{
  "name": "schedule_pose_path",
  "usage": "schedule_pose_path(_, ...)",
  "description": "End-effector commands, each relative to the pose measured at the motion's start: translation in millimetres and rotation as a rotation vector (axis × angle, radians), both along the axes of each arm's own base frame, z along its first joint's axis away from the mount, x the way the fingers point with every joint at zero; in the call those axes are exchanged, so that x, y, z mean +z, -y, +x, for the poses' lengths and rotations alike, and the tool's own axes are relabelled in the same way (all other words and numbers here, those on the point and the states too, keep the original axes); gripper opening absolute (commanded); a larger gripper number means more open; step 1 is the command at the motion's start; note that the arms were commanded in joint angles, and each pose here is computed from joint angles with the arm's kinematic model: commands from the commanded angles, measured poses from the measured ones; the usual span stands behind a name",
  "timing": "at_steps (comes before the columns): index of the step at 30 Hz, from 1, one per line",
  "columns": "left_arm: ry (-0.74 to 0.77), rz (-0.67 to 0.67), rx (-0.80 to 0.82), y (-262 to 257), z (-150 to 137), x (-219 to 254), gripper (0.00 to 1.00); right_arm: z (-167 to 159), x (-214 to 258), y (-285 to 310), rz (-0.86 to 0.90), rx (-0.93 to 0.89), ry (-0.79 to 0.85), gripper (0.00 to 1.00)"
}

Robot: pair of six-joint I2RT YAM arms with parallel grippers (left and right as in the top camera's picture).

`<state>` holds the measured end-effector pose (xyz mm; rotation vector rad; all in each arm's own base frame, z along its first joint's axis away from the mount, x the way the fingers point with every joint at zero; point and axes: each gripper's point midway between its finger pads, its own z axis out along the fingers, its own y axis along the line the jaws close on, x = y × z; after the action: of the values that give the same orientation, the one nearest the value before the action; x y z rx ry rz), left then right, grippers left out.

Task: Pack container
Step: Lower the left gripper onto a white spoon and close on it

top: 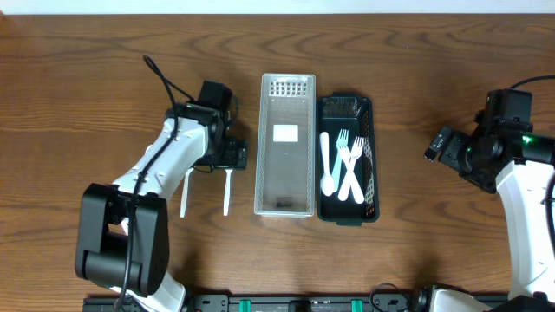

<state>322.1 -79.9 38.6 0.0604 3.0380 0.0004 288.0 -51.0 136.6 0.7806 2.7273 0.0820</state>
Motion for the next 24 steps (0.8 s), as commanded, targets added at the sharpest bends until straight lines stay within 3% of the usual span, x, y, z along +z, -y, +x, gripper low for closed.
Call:
schedule_pose_path(1, -0.042, -0.002, -0.034, 4.2, -11.9, -17.6, 0.98, -0.5, 2.0, 1.8, -0.005, 0.011, 0.009, 0.99)
schedule_pose_path(24, -0.064, -0.052, -0.015, 7.6, -33.5, -50.7, 0.99, -2.5, 1.4, 1.3, -0.005, 0.018, 0.001, 0.99)
